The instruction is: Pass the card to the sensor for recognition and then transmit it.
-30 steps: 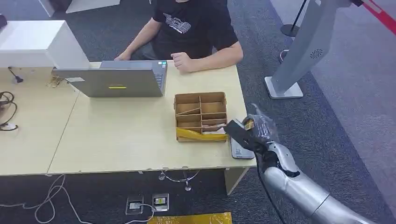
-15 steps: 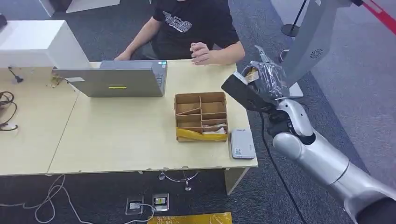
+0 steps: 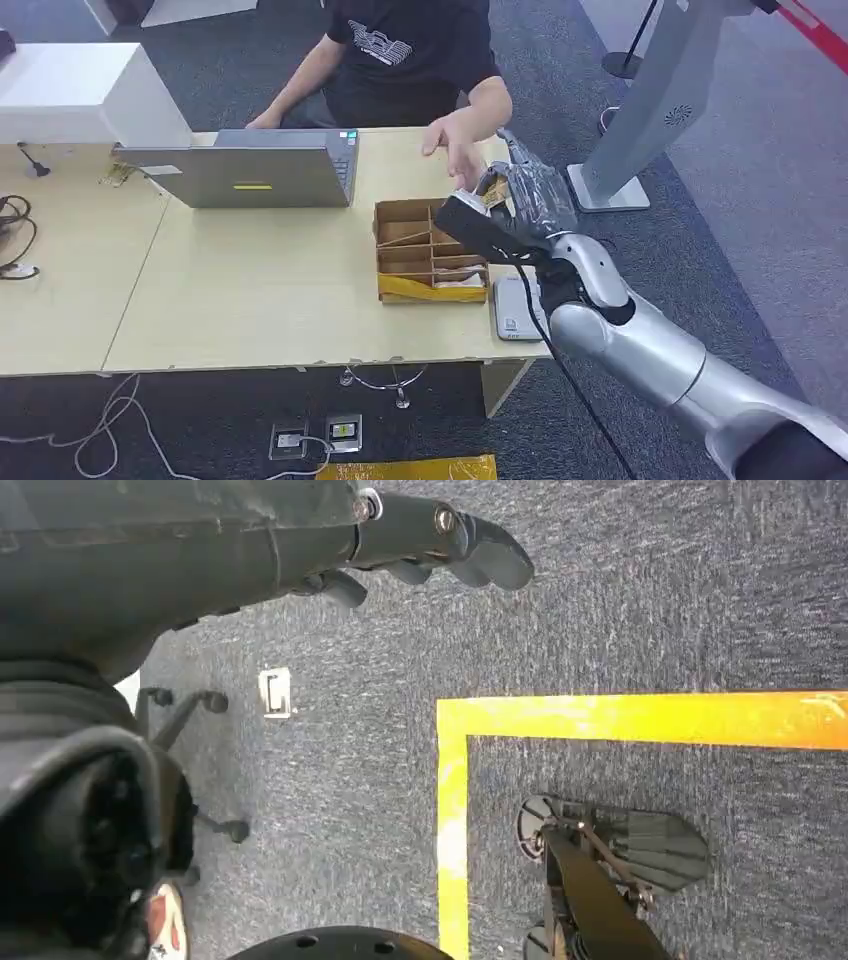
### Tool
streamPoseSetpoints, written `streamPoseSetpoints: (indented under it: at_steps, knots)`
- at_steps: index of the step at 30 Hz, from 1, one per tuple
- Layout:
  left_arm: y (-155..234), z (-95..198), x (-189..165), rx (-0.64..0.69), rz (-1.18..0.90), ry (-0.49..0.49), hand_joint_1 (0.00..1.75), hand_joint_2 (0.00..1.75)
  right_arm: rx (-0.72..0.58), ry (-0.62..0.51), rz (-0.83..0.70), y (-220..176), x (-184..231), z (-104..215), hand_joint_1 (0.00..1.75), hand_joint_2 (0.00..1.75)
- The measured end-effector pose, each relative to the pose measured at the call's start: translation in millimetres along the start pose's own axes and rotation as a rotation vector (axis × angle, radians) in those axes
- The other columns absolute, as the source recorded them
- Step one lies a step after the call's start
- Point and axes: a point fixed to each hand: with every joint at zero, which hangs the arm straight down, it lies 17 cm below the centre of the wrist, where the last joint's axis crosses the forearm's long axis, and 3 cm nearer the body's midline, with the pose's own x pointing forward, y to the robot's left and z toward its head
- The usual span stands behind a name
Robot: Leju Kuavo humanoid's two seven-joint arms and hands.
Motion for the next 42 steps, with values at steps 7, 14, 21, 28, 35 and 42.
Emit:
streamPoseSetpoints:
  at_steps: [7, 14, 21, 28, 35, 42]
  knots:
    - [-0.5, 0.1, 0.3, -0.001, -0.007, -0.003, 0.00, 0.00, -0.013, 0.032, 0.018, 4.4, -14.0, 4.7, 1.75, 1.75]
    - [-1.1, 0.2, 0.0, -0.004, -0.012, -0.003, 0.00, 0.00, -0.007, 0.075, 0.037, 10.2, -34.0, 11.3, 0.00, 1.75]
    - [-0.6, 0.1, 0.3, -0.002, -0.019, -0.005, 0.00, 0.00, -0.007, 0.109, 0.068, 9.9, -45.3, 13.7, 0.00, 1.75]
    - [-0.6, 0.1, 0.0, -0.002, -0.019, -0.005, 0.00, 0.00, 0.020, 0.124, 0.107, 13.9, -52.2, 16.6, 0.00, 1.75]
    - [-1.3, 0.2, -0.5, -0.008, -0.020, -0.003, 0.00, 0.00, 0.065, 0.161, 0.172, 25.1, -59.5, 24.3, 0.00, 1.75]
    - [-0.8, 0.2, -0.3, -0.003, -0.018, -0.003, 0.00, 0.00, 0.132, 0.167, 0.288, 57.8, -69.2, 45.7, 0.00, 1.75]
